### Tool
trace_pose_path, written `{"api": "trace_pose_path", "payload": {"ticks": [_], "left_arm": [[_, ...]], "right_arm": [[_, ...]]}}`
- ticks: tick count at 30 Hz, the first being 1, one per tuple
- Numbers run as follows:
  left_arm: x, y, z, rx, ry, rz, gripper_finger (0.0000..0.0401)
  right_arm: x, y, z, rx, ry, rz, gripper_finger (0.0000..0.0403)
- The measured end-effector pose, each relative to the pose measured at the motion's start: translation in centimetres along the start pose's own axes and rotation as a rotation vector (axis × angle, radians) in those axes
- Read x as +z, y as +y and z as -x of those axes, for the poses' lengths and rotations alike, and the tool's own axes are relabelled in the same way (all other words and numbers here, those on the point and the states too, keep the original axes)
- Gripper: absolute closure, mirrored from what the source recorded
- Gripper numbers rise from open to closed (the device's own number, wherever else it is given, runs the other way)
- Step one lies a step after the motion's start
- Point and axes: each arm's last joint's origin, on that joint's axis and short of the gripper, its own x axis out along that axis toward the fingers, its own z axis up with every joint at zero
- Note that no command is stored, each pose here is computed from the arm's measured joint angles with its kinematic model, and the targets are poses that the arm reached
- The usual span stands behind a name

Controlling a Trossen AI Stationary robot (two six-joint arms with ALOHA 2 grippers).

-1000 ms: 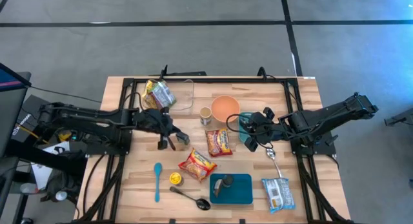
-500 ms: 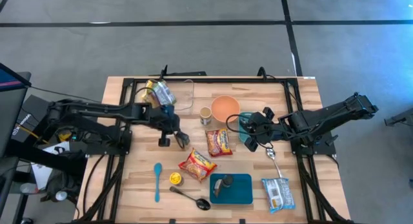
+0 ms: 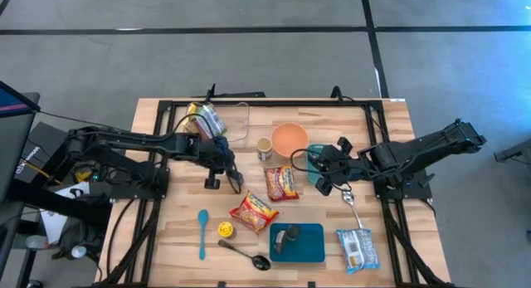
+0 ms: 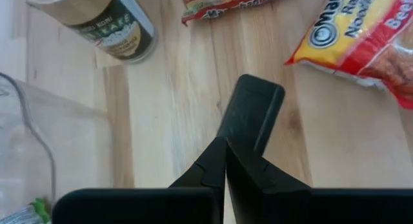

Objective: Pick & Place Food Item
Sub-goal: Put the black seasoning can into the blue bin

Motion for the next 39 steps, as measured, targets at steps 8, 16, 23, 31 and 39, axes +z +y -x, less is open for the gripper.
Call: {"api": "trace_pose_path", "payload": {"ticks": [8, 16, 23, 31, 39], "left_arm": [[-0.05, 0.03, 0.00, 0.013, 0.008, 0.005, 0.0360], [-0.05, 0.03, 0.00, 0.013, 0.008, 0.027, 0.0284], [-0.05, 0.03, 0.01, 0.014, 0.007, 0.100, 0.0208], [-0.01, -0.12, 0.02, 0.004, 0.003, 0.065, 0.0149], [0.18, -0.26, 0.02, -0.007, -0.017, 0.057, 0.0147]], "right_arm": [[0.02, 0.01, 0.00, 0.001, -0.001, -0.001, 0.0331], [0.02, 0.02, 0.00, 0.002, -0.002, -0.002, 0.0331], [0.02, 0.02, 0.00, 0.002, -0.002, -0.002, 0.0331], [0.03, 0.02, 0.00, 0.002, -0.002, -0.002, 0.0331], [0.07, 0.05, 0.00, 0.005, -0.006, -0.005, 0.0331]]}}
